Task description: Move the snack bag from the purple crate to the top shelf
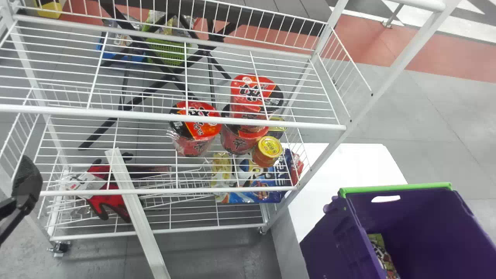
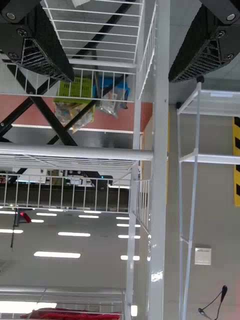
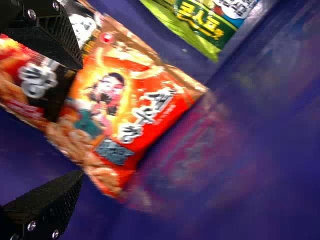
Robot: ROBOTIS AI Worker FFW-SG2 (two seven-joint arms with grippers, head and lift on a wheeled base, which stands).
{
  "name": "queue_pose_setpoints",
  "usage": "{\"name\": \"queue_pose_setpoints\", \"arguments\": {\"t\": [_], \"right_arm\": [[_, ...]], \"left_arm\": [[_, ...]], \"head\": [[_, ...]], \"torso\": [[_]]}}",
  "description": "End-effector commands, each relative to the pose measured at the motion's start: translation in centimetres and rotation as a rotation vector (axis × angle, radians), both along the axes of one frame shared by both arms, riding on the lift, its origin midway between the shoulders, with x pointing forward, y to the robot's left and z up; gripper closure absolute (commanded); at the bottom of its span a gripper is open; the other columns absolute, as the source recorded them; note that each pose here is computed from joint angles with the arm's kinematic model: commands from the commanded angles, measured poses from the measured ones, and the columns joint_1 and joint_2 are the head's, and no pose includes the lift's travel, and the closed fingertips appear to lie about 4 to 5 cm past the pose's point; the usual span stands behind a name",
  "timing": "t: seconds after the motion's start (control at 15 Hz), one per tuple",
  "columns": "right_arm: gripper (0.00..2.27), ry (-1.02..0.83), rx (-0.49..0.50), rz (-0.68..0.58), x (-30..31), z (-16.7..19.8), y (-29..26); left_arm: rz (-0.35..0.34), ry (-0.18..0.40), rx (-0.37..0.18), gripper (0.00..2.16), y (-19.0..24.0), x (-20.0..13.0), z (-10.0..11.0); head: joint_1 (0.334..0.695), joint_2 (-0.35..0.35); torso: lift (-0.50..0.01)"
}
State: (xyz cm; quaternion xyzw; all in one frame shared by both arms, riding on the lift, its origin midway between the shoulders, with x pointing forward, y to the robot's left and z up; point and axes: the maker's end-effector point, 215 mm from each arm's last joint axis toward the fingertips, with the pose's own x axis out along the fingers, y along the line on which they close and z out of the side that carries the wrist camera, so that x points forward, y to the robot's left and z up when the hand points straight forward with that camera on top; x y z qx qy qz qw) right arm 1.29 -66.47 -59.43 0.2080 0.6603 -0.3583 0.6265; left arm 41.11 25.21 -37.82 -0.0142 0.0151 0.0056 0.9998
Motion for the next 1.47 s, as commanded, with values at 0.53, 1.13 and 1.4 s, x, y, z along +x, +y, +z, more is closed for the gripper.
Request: {"name": "queue_pose_setpoints", "arguments": {"t": [0.53, 1.13, 1.4], "right_arm": [[0.04, 0.067, -0.029, 0.175, 0.9, -4.0, -0.2], [0.04, 0.061, -0.016, 0.288, 0.8, -8.4, 1.9], [0.03, 0.059, -0.034, 0.284, 0.1, -8.5, 0.6]], "left_arm": [[-0.002, -0.036, -0.01, 0.12, -0.2, -0.2, 0.4], [0.034, -0.128, -0.005, 0.12, 1.5, 0.5, 3.7], [0.041, -0.148, -0.006, 0.12, 1.9, 0.5, 4.2]], "head": [[0.695, -0.35], [0.695, -0.35], [0.695, -0.35]], "torso": [[-0.451], [-0.451], [-0.451]]}}
